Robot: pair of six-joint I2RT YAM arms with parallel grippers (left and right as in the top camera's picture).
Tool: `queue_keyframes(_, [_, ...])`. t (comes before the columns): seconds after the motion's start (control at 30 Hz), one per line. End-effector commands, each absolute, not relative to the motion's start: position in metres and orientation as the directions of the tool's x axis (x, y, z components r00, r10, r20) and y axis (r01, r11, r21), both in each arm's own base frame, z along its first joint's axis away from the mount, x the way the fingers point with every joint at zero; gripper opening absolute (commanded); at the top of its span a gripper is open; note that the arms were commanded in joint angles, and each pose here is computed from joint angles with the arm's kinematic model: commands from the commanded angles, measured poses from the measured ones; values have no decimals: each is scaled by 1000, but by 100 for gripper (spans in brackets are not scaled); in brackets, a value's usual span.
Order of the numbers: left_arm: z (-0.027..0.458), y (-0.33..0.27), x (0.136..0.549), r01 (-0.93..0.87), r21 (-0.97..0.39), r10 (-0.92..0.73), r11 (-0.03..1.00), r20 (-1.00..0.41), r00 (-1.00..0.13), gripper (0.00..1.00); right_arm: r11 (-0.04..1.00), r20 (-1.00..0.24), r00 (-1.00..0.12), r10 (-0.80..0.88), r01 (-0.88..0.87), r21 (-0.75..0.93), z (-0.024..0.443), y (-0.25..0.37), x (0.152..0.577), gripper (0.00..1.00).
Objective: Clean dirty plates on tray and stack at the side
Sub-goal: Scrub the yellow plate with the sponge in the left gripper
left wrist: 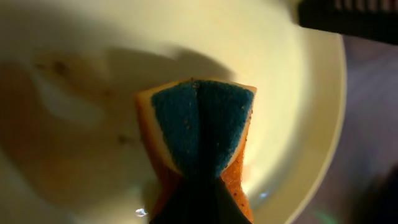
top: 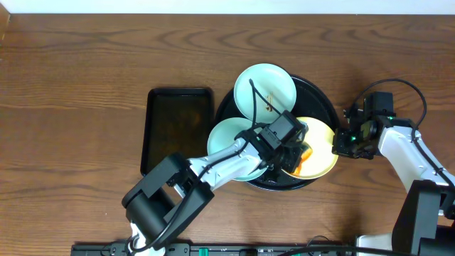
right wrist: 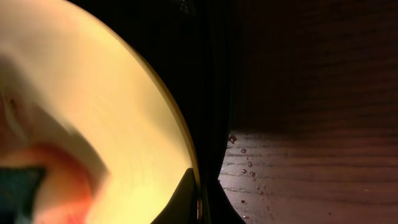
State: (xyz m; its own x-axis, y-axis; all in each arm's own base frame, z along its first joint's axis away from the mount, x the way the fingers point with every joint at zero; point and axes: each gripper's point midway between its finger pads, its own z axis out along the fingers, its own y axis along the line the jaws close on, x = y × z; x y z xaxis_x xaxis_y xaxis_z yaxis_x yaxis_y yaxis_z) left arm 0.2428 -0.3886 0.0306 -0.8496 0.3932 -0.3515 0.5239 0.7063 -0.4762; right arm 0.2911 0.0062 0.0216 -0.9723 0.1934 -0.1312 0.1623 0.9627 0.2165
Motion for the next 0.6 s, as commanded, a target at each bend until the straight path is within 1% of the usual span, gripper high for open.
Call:
queue_keyframes(0.0, [36,-395,223,545,-513,432,663,-333,-838,7,966,-136,-974,183,153,210,22,8,292,1])
queue_keyframes(0.07, [37,-399,219,558,-509,441,655,-343,-830,7,966,-135,-974,183,153,210,22,8,292,1])
queue_keyframes(0.13, [37,-402,225,571,-481,429,665,-379,-820,7,966,-134,-974,184,153,210,22,8,292,1])
queue_keyframes(0.33, [45,-396,276,558,-316,328,768,-554,-765,7,966,-135,-974,184,153,210,22,8,292,1])
queue_keyframes(0.43, [52,-391,298,535,-294,283,792,-601,-747,8,966,-134,-974,184,153,210,22,8,292,1])
queue_keyframes(0.57, [58,-377,321,497,-297,232,815,-620,-750,7,966,-134,-974,184,153,210,22,8,292,1])
